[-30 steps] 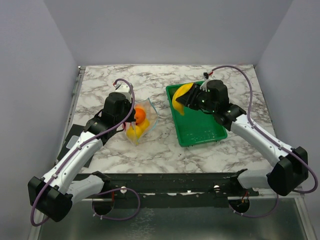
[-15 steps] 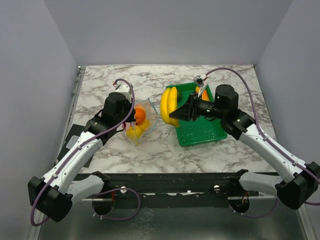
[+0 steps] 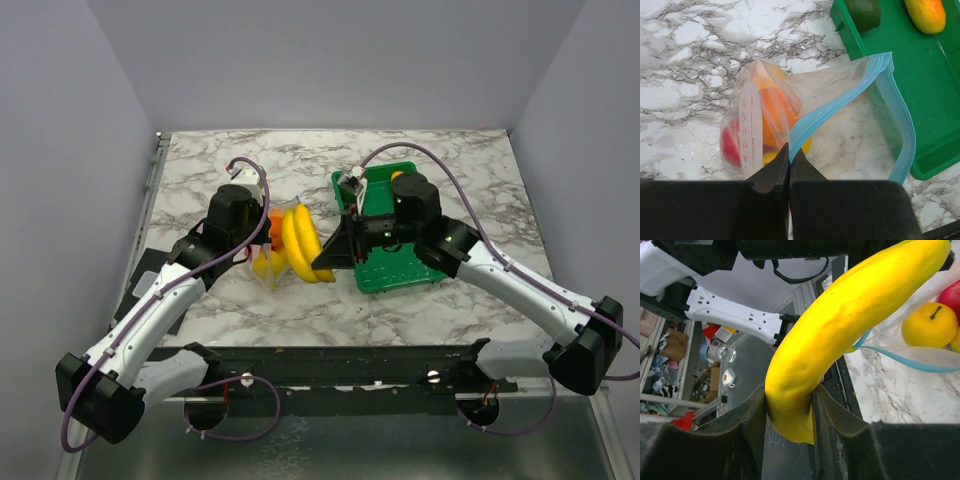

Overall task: Place the food in the zip-top bag and seal the zipper
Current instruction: Place the fake fruit in the zipper food storage bag.

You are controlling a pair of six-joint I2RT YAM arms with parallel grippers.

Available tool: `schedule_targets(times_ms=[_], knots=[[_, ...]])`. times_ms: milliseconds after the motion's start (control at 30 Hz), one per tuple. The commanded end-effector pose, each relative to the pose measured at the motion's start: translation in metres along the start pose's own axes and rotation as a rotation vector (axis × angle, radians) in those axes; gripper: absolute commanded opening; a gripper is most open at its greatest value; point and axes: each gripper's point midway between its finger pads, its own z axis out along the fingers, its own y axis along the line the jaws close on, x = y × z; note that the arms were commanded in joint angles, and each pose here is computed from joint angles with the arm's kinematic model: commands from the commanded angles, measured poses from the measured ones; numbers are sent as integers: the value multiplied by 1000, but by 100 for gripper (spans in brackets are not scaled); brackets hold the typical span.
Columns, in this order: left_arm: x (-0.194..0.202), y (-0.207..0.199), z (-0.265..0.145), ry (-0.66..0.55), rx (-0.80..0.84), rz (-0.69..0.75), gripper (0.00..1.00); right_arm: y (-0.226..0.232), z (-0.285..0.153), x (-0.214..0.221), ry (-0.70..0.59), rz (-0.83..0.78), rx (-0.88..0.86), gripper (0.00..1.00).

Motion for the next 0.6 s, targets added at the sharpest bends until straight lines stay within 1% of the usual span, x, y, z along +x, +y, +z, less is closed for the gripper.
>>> schedule_targets(times_ms=[0,267,367,567], knots=[[-5,-1,-2,-24,10,-15,0,3,12,6,59,7,-24,1],[-5,-1,-2,-26,14,-16,0,-15,33,13,103,81,-3,1],[-6,-2,-3,-28,17,-17,0,-24,38,15,113,108,28,1],[-6,-6,-4,-26,41,-12,0,-44,50,6,91,188,119,1]])
